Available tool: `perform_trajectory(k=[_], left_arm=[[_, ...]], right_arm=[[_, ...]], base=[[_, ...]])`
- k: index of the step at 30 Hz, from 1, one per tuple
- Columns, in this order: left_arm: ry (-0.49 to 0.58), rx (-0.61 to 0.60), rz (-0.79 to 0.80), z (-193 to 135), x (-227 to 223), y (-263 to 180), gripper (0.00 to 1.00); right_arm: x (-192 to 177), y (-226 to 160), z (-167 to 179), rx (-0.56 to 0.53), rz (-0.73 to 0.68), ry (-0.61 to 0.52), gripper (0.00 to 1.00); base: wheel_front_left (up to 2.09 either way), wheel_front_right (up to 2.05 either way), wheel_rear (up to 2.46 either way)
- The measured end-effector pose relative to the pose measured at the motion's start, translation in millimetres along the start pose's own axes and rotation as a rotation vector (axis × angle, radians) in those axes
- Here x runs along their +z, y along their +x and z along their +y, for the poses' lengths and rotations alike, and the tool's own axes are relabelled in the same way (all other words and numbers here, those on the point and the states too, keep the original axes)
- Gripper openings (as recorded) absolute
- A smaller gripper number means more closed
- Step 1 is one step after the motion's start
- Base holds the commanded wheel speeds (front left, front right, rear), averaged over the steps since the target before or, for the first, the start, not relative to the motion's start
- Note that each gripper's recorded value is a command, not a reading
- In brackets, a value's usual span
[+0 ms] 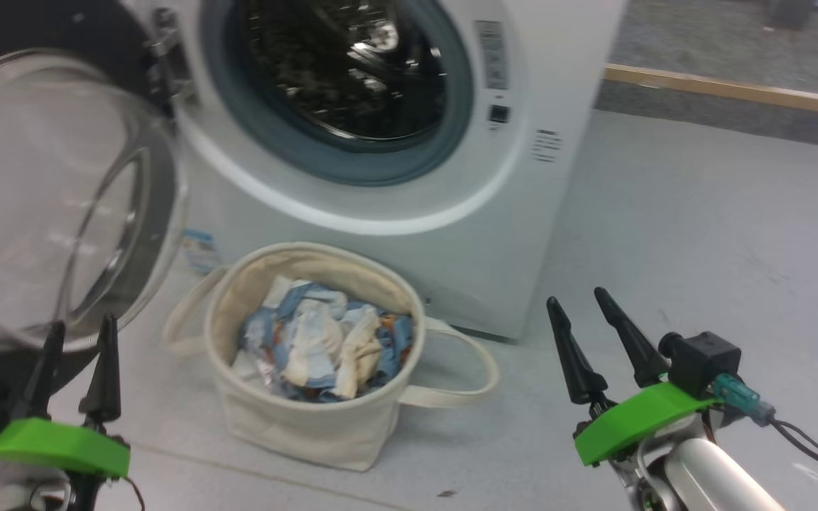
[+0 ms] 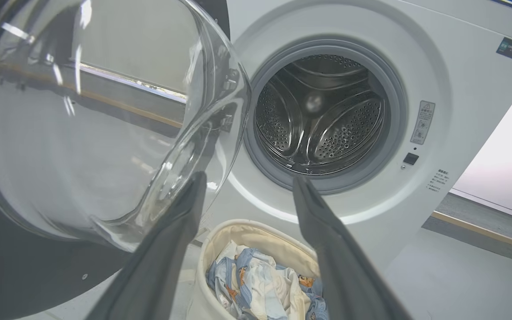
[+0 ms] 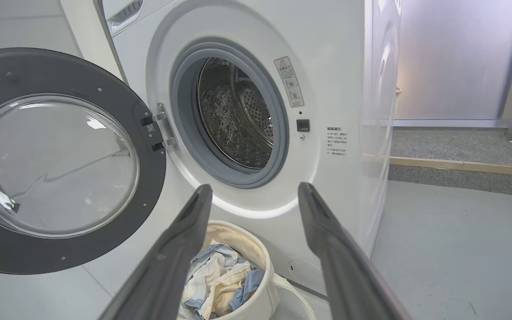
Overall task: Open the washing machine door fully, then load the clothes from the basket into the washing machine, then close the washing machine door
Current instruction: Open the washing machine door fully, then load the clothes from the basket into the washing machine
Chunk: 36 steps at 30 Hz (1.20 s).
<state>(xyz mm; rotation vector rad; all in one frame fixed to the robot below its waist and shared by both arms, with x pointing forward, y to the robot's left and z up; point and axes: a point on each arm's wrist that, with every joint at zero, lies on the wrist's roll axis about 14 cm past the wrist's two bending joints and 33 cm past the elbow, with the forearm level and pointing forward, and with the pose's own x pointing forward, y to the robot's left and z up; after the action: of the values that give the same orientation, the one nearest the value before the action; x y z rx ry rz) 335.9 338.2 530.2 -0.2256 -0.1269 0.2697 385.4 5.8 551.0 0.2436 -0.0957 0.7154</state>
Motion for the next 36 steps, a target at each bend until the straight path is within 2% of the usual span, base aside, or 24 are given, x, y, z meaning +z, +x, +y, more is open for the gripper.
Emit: perform_trajectory(k=[10, 14, 20, 36], left_arm=[[-0.027, -0.159, 0.038, -57.3, -18.3, 18.6, 1.0], [-0.037, -0.184, 0.045, -67.6, -21.8, 21.9, 1.0], [-0.038, -0.194, 0.049, -71.0, -24.4, 20.1, 1.0], [-0.035, -0.172, 0.053, -61.2, -24.9, 12.9, 1.0]], right_arm=[[29.1, -41.2, -47.6, -0.175, -0.072, -0.05, 1.0], [36.9, -51.0, -58.9, -0.22, -0.093, -0.06, 1.0], [36.5, -59.4, -64.9, -0.249, -0.094, -0.061, 1.0], [34.2, -53.1, -58.9, -0.224, -0.089, -0.058, 1.0]], base=[[0.0, 0.0, 0.0], [0.0, 0.0, 0.0], [0.0, 0.0, 0.0], [-0.01, -0.01, 0.02]])
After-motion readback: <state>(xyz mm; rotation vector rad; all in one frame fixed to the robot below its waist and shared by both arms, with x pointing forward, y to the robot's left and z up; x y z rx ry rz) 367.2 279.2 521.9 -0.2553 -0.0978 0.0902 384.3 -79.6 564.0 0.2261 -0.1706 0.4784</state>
